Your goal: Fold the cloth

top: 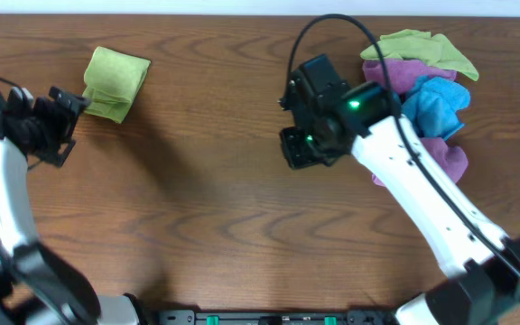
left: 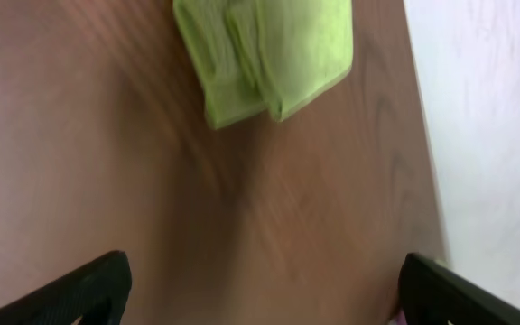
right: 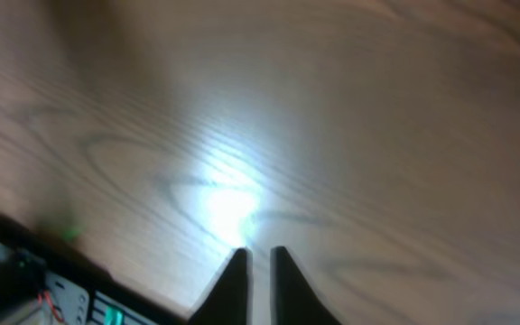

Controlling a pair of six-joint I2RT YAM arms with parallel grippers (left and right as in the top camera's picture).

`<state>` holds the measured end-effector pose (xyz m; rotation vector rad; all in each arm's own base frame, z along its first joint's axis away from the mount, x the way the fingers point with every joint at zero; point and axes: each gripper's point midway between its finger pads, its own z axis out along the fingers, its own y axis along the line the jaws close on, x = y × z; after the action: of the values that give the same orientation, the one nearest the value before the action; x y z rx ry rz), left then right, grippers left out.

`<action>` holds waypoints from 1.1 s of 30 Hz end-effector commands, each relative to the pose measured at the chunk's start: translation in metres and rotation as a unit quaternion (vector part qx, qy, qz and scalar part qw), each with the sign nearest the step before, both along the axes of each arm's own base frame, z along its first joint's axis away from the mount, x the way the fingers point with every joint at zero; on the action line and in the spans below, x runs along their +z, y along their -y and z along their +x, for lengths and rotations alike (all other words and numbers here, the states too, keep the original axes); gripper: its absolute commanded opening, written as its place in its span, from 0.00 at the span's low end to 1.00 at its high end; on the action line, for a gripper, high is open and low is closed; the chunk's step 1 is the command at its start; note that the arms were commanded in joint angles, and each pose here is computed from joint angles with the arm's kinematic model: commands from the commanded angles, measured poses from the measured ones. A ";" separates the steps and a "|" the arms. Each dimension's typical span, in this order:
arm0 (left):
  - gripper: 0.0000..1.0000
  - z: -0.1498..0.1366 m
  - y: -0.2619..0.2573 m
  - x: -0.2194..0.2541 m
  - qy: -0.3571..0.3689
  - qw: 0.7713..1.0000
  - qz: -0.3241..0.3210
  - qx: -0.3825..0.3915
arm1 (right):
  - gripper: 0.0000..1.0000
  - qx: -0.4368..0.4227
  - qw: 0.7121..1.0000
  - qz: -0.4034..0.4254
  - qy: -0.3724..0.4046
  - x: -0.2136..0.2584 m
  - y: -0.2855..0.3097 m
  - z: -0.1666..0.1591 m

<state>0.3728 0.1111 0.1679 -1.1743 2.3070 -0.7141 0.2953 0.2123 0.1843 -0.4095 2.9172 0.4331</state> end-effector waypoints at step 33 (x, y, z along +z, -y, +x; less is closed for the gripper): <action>0.95 -0.269 0.163 0.070 0.089 0.930 0.191 -0.302 | 0.99 -0.012 0.983 -0.013 0.184 0.054 0.138 -0.168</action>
<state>0.1102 -0.0485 0.2414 -0.1252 2.4746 -0.4441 0.1268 0.0756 0.2399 -0.4447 2.5588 0.2849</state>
